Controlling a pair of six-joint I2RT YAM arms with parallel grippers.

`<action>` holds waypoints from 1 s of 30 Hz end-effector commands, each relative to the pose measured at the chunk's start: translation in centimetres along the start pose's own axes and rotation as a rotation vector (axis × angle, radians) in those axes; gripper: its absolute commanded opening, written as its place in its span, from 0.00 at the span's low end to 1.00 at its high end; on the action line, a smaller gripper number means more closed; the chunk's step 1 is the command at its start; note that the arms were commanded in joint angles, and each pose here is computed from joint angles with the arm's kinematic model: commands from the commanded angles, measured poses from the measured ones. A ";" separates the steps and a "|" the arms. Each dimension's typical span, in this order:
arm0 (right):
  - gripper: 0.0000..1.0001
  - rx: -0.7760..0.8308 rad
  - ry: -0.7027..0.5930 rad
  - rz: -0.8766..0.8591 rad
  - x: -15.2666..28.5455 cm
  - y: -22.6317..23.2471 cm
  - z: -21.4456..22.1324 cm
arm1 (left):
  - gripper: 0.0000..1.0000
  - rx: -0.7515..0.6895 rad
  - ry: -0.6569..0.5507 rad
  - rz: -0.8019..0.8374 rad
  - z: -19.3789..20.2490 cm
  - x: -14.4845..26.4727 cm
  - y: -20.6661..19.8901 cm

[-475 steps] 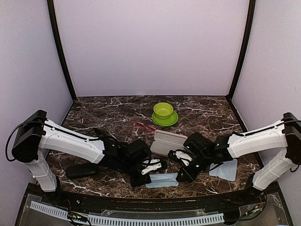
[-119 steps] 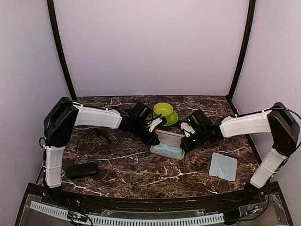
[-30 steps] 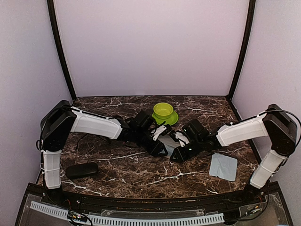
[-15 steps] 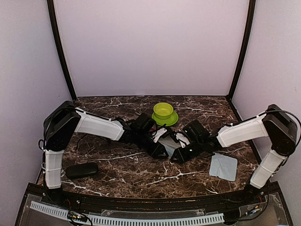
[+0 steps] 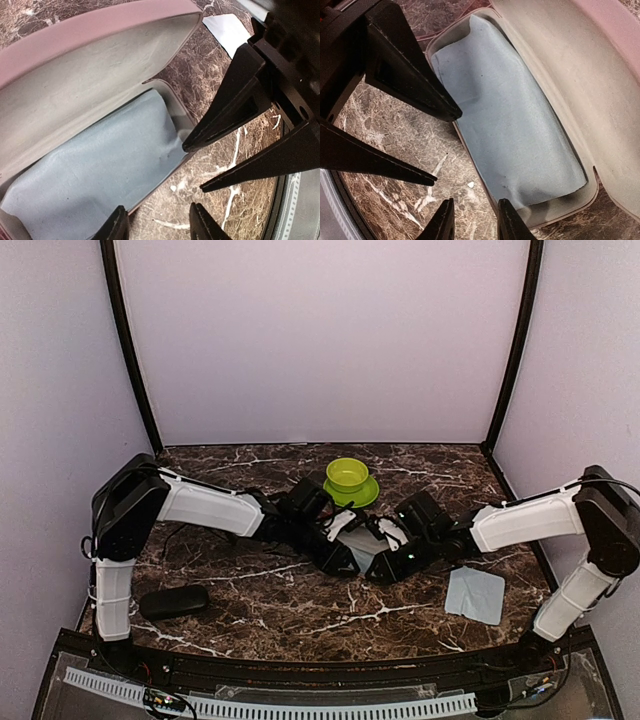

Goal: Organize the sunglasses
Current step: Adjust the folded cleaning cloth on the sunglasses case.

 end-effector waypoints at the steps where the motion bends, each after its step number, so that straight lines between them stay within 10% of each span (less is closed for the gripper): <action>1: 0.30 0.016 -0.081 -0.038 0.9 0.6 -1.5 | 0.44 -0.014 -0.024 0.024 -1.3 2.3 -1.8; 16: 0.39 -0.051 -0.187 0.046 5.1 0.6 -0.8 | 0.52 0.008 -0.142 -0.125 -0.7 8.7 -1.1; 30: 0.65 0.078 -0.242 0.102 6.4 3.2 -5.5 | 0.64 0.296 -0.161 -0.621 4.0 20.1 4.6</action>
Point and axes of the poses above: each gripper's point midway between its finger pads, its own x axis back along the fingers, its own y axis along the line the jaws close on, z = x × y, the point moved 7 cm from there along x, back along the fingers, and after that the axes turned 3 degrees about x, right-handed, at the moved point
